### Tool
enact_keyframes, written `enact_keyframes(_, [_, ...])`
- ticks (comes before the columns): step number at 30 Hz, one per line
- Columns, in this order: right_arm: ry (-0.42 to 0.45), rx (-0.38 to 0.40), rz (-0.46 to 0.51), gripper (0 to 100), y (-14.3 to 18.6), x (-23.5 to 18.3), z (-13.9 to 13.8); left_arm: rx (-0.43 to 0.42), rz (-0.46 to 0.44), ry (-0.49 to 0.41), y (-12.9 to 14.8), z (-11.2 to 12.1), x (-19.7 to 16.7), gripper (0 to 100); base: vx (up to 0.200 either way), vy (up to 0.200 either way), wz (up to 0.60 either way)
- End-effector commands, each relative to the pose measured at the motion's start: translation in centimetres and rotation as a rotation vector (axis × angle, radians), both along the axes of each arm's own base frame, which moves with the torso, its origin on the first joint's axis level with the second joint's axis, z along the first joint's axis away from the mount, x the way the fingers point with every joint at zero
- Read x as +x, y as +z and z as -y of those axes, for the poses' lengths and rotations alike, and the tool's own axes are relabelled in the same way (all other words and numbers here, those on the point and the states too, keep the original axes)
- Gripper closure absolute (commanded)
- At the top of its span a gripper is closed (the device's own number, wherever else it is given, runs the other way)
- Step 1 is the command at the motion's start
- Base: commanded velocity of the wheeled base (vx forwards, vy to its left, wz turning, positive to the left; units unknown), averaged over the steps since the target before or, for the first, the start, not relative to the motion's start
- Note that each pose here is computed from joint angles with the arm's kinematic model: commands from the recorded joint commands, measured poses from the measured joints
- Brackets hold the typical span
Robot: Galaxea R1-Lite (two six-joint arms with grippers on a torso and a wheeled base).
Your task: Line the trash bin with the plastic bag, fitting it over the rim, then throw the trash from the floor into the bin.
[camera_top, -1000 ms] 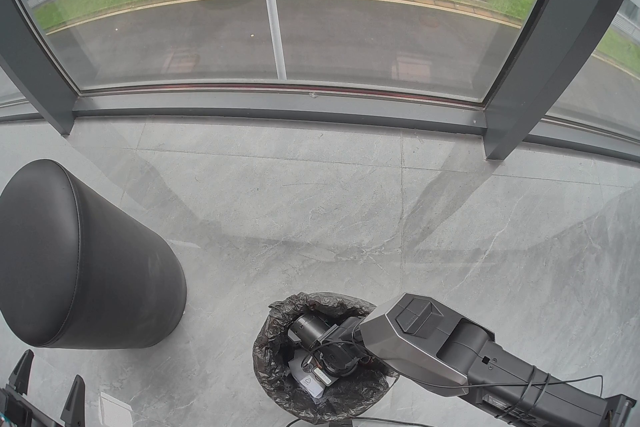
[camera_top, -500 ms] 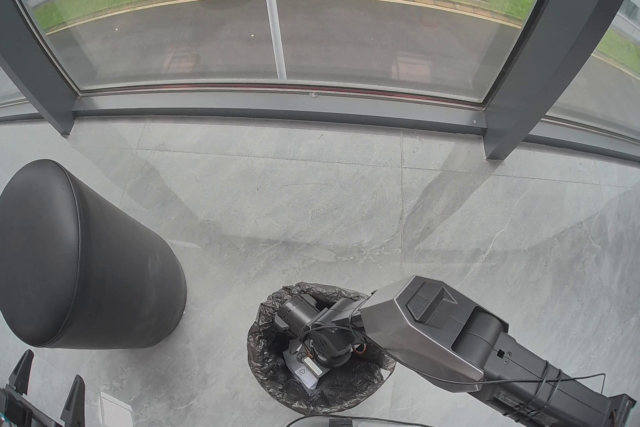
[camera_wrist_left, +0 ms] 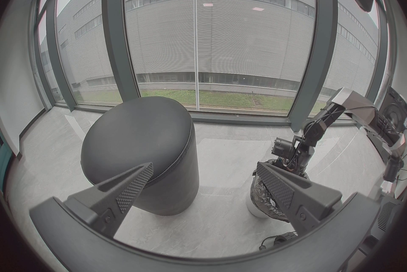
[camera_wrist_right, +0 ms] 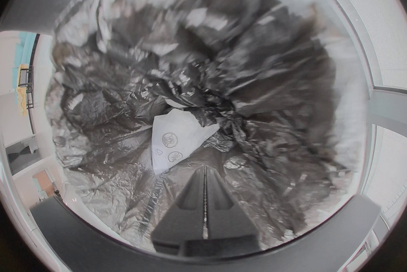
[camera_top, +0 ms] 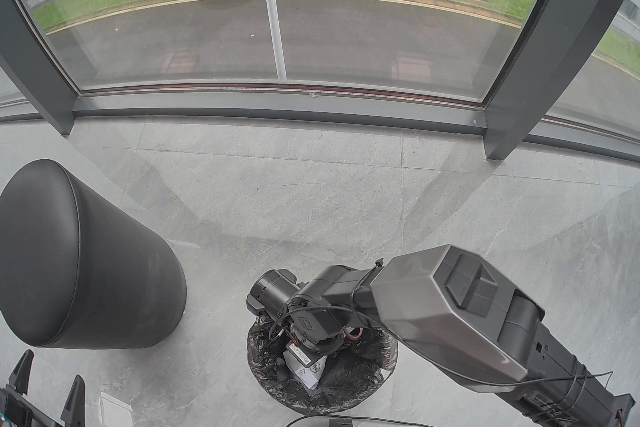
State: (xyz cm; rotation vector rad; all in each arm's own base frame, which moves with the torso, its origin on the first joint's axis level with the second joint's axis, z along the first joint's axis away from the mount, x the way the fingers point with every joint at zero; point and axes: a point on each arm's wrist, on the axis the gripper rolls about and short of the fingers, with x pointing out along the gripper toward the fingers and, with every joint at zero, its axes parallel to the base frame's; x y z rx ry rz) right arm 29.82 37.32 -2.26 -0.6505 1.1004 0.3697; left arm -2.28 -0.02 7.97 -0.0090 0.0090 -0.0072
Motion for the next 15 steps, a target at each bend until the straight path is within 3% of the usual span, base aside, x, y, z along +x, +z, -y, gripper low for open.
enact_keyframes(1, [-0.007, 0.026, 0.045, 100, 4.2, 0.0, 0.5, 0.000, 0.003, 0.001, -0.4, 0.0, 0.0, 0, 0.000, 0.000, 0.00])
enact_keyframes(8, [-0.062, -0.004, 0.153, 100, 10.9, 2.7, 4.8, 0.000, 0.003, 0.001, -0.4, 0.0, 0.0, 0, 0.000, 0.000, 0.00])
enact_keyframes(15, [-0.124, -0.080, 0.116, 100, 17.7, 3.5, 11.9, 0.000, 0.003, 0.001, -0.4, 0.0, 0.0, 0, 0.000, 0.000, 0.00])
